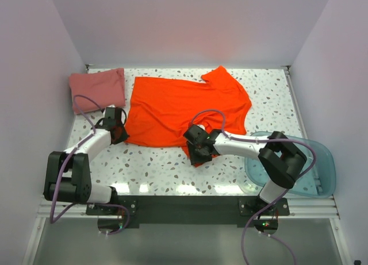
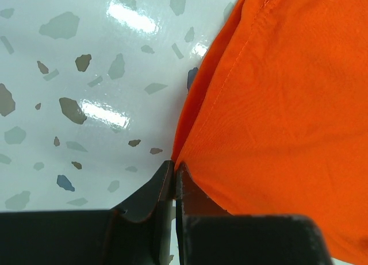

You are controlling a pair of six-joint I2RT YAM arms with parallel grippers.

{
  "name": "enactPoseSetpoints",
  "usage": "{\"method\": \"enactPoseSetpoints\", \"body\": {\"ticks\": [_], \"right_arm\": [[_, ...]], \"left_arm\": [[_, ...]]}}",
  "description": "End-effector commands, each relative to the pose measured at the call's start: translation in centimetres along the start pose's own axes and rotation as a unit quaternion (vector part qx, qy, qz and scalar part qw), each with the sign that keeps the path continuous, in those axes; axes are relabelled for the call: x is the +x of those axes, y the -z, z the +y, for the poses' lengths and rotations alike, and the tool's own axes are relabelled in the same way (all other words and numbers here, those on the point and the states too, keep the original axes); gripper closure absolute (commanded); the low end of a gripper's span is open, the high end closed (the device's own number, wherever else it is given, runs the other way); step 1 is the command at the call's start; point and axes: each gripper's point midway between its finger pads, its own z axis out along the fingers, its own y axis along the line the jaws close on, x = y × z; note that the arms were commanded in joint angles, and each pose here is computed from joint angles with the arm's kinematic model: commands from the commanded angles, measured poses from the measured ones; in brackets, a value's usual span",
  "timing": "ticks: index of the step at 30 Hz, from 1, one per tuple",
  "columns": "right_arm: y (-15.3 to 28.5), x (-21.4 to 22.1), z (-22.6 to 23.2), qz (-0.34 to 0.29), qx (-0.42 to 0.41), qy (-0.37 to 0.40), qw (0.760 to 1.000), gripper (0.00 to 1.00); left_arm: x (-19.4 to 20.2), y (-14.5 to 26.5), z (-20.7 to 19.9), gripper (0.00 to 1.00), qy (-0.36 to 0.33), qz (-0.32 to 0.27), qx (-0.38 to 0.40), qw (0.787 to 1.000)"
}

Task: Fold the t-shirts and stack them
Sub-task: Flatten the tshirt out

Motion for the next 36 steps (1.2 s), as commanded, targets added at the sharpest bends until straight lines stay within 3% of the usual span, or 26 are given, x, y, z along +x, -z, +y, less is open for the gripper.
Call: {"method": "enactPoseSetpoints", "body": {"ticks": [1,3,4,7,18,29,36], "right_arm": [[-1.0,3.6,-3.0,0.053,0.056,-0.004,0.997,0.6],[-1.0,3.9,-3.2,0.057,0.059,-0.005,0.997,0.7],[-0.8,3.8,-3.2,0.056,0.059,-0.007,0.997,0.81],[0.7,3.9,-3.4,0.057,0.06,-0.011,0.996,0.99],[9.2,6.7,-5.2,0.078,0.043,-0.03,0.996,1.0],[12.4,9.2,-6.5,0.111,0.045,-0.034,0.992,1.0],[13.7,7.1,-5.5,0.083,0.038,-0.039,0.995,1.0]], "left_arm": [[-1.7,0.9,-0.3,0.97,-0.002,-0.021,0.013,1.0],[-1.7,0.9,-0.4,0.98,-0.003,-0.021,0.014,1.0],[-1.7,0.9,-0.3,0.98,-0.005,-0.021,0.013,1.0],[-2.0,1.1,-0.2,0.99,-0.006,-0.023,0.012,1.0],[-2.6,2.8,0.8,1.0,-0.019,-0.031,0.003,0.999],[-2.7,4.1,3.0,1.0,-0.03,-0.031,-0.027,0.999],[-3.2,4.9,2.0,1.0,-0.042,-0.019,0.0,0.999]]}}
